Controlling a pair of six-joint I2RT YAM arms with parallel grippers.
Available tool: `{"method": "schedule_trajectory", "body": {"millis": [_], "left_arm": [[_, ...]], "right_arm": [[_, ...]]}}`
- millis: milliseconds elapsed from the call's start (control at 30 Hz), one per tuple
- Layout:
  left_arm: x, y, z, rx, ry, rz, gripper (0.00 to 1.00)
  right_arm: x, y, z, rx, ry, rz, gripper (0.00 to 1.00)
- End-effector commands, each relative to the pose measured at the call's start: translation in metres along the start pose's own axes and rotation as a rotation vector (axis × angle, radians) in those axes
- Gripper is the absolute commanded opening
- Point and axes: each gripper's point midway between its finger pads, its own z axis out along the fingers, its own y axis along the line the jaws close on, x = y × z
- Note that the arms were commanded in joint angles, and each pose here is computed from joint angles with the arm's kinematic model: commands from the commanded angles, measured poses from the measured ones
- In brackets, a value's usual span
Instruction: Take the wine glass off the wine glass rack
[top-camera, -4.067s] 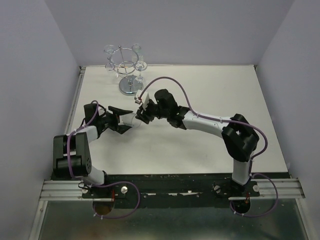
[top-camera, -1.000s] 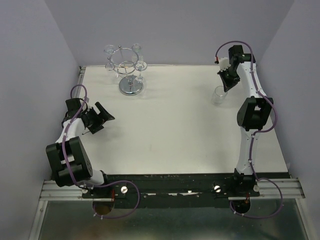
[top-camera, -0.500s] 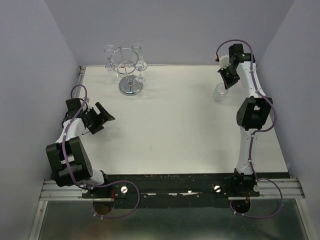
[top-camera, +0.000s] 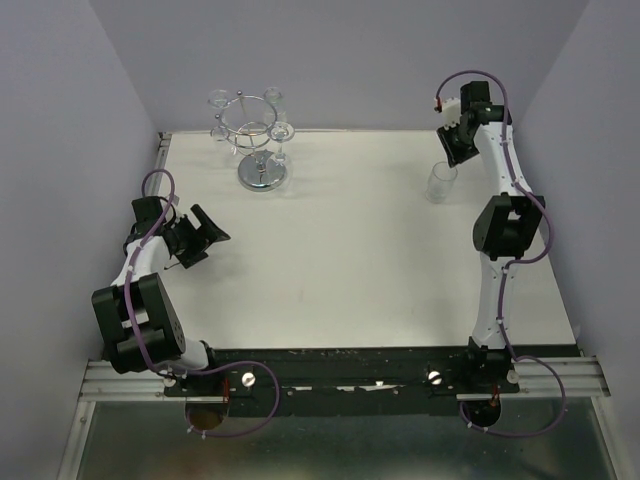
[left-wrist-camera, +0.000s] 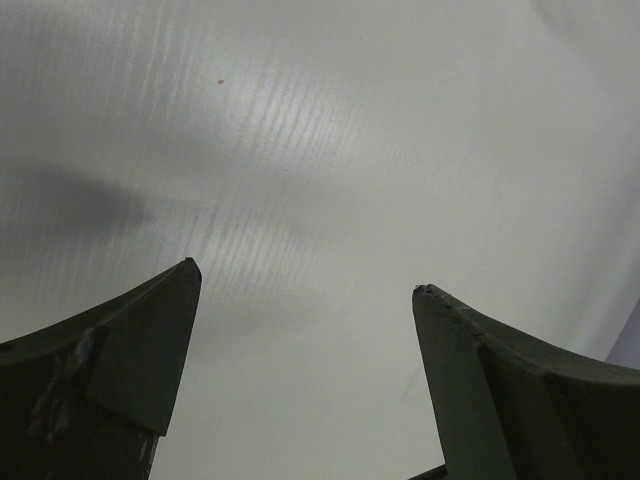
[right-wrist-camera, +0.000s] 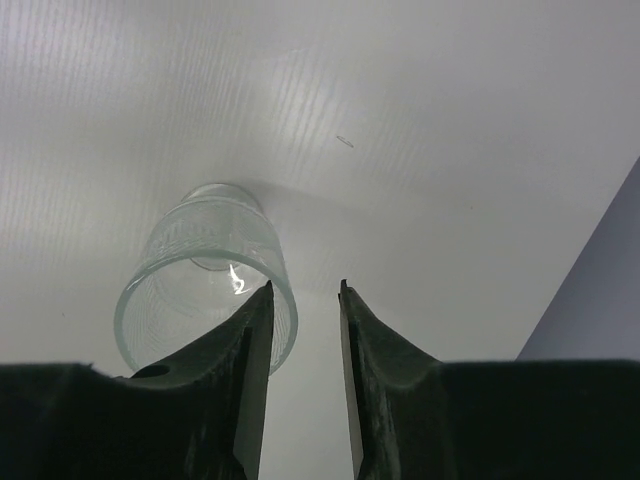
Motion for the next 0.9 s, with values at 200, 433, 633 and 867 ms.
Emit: {"method": "schedule_trajectory", "body": {"millis": [200, 433, 633, 867], "left_arm": [[-0.024, -0.023, -0.02, 0.069, -0.123, 0.189, 0.99], [-0.045, -0.082, -0.066, 0.284, -0.399, 0.526, 0.99], [-0.046, -0.135, -0.092, 0.309, -0.533, 0.951, 0.99], [-0.032, -0.203, -0.094, 0.367, -0.679, 1.313, 0.86]], "right_arm": [[-0.019, -0.01, -0.066, -0.002, -0.143, 0.072, 0.5], [-0.051, 0.04, -0.135, -0.247, -0.417, 0.052, 0.73], [-0.074, 0.067, -0.194, -0.332, -0.732, 0.067, 0.87], [-0.072, 0.084, -0.221, -0.329, -0.841, 0.005, 0.91]]}}
